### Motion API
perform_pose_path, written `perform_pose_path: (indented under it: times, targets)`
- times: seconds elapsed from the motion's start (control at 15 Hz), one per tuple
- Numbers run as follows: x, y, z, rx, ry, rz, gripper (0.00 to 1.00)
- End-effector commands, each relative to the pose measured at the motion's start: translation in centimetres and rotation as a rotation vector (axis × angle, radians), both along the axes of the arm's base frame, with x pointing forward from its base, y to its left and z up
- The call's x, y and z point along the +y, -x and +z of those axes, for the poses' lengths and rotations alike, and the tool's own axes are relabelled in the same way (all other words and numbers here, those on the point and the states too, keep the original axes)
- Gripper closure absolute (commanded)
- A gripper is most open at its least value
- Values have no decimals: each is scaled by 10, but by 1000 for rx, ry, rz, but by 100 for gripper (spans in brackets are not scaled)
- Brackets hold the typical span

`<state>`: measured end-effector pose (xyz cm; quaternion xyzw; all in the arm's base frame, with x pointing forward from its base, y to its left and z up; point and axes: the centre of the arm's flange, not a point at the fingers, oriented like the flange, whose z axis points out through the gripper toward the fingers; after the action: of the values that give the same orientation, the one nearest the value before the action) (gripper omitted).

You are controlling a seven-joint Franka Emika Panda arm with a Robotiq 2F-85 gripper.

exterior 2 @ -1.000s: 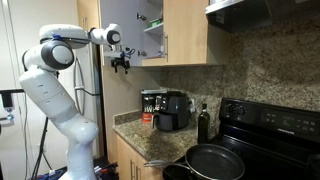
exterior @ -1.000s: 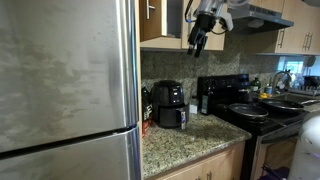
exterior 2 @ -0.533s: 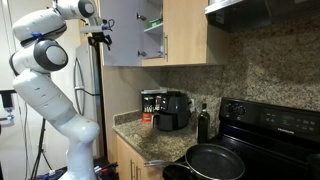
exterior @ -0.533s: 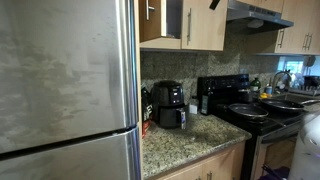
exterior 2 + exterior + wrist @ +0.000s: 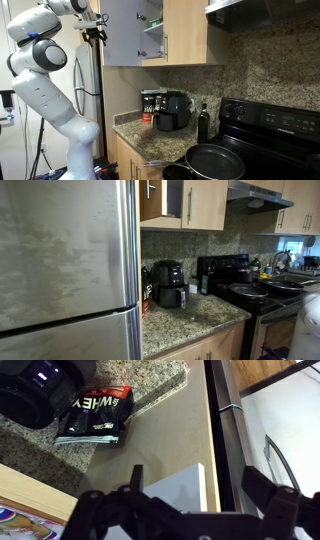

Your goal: Close the cupboard

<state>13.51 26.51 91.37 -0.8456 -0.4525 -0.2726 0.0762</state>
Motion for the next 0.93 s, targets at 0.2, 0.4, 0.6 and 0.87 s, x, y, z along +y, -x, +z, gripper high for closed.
perform_pose_path:
  times: [0.2, 0.4, 0.6, 0.87]
  targets:
    - [58, 14, 24, -137, -292, 103, 0]
    - [54, 17, 28, -135, -280, 95, 0]
    - [52, 17, 29, -133, -280, 94, 0]
    - [81, -28, 13, -183, -336, 53, 0]
